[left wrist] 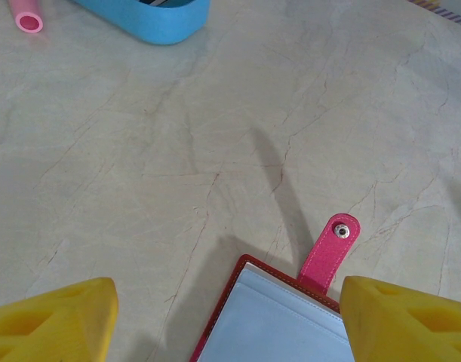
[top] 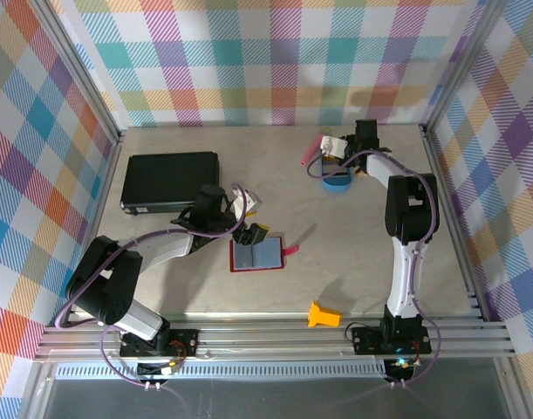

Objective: Put the credit cards into the card holder

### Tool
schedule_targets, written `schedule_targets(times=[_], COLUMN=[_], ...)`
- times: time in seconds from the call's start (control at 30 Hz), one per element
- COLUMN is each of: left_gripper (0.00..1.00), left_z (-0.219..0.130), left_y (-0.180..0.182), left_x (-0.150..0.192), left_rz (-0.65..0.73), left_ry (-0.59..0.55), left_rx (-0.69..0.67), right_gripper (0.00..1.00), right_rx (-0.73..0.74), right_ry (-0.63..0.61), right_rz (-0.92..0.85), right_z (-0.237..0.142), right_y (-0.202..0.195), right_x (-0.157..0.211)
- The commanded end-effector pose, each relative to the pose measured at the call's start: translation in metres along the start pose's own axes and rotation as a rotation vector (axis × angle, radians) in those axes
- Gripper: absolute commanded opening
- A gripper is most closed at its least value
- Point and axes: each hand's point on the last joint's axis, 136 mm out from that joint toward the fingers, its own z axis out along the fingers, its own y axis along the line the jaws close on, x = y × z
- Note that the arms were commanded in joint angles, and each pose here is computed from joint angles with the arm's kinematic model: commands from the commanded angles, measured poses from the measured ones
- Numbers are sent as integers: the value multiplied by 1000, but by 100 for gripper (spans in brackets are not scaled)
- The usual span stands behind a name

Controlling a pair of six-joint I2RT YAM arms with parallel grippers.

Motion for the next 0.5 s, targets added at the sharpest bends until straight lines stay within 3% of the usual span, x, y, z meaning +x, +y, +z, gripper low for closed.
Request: schedule_targets(times=[0.0,0.23,0.47], left_gripper=[77,77,77], left_z=[0,0,-3], left_y=[-5,-7,-10], left_x=[-9,-12,-16], left_rz=[7,10,13], left_ry=[-26,-31,-42], left_rx=[35,38,44], right_gripper=[18,4,0], right_rx=[80,44,-61], right_ry=[-30,-45,-103], right_rz=[-2,15,75], right_z=[-23,-31,-51], right_y=[-35,-31,-17], right_x=[-11,-15,-27])
